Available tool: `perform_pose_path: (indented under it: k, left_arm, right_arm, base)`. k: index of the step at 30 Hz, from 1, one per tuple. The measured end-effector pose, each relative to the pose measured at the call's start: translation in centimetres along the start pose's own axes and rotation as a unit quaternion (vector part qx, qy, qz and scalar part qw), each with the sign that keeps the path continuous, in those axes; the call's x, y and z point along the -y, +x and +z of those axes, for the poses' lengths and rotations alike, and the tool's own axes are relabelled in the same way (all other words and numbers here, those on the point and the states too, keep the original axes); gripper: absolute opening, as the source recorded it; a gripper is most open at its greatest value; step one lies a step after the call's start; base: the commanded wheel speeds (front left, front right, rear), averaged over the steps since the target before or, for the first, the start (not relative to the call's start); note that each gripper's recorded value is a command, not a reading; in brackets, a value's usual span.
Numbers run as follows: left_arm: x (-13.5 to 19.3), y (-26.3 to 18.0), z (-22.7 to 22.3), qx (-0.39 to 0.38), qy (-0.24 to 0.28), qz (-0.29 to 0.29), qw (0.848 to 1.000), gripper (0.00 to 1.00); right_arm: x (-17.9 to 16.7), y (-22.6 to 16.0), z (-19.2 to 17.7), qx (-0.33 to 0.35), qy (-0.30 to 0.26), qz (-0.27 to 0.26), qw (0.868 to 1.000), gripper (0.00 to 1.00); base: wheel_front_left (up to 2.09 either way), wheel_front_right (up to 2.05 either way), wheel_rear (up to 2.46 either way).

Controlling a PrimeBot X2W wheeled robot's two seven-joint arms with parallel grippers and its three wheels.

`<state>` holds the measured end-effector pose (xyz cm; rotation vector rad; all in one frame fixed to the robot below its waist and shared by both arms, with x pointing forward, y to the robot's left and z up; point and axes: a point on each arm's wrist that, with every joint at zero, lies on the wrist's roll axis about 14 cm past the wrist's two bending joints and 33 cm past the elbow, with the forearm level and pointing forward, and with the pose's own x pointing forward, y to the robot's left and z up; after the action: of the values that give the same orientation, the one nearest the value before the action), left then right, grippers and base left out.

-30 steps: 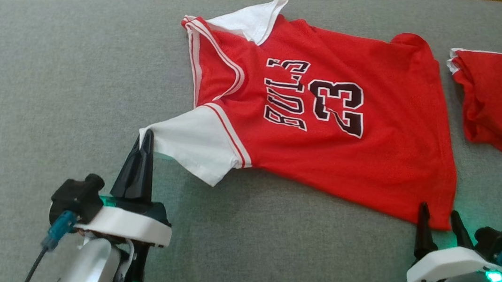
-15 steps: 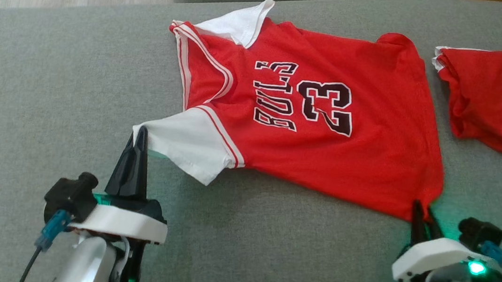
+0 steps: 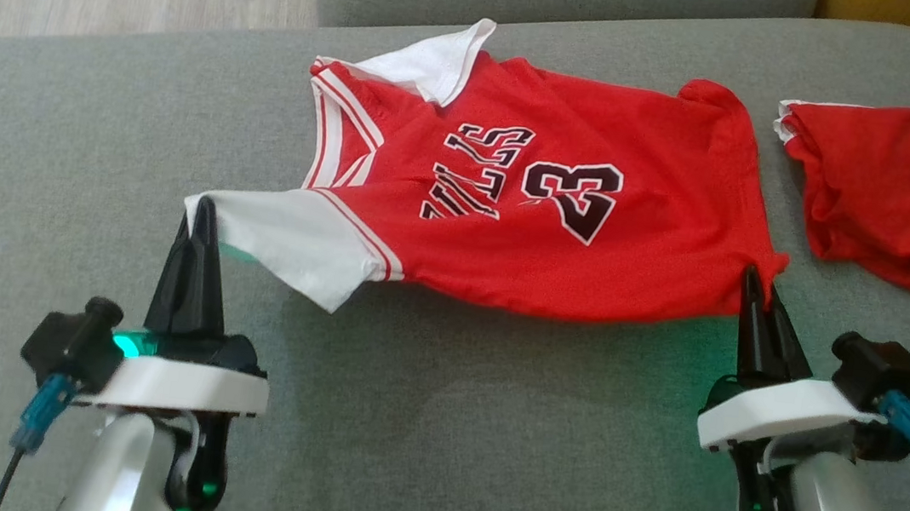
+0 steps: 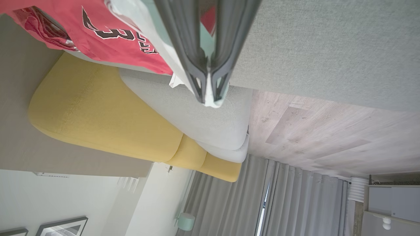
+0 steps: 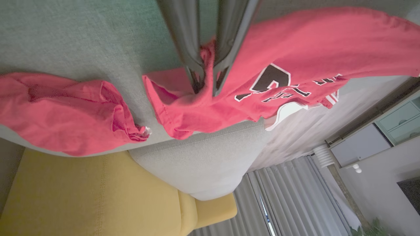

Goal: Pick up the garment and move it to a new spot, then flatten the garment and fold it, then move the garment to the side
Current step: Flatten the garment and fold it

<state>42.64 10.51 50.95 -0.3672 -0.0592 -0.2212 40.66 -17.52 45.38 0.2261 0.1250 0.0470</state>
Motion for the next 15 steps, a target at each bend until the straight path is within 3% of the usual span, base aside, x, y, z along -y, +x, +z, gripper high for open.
perform_pose_path:
  k: [8,15]
  left_arm:
    - [-1.5,-2.3,-2.6,-0.039,-0.012,0.029,0.999,0.00]
    - [-2.6,-1.8,-3.2,-0.044,-0.016,0.040,0.998,0.00]
  right_arm:
    - [-0.1,-1.9,-1.9,-0.026,0.004,0.000,1.000,0.00]
    - [-0.7,-0.8,-1.3,-0.024,-0.003,0.011,1.000,0.00]
  base:
    - [0.00,0.00,0.00]
    - [0.00,0.00,0.00]
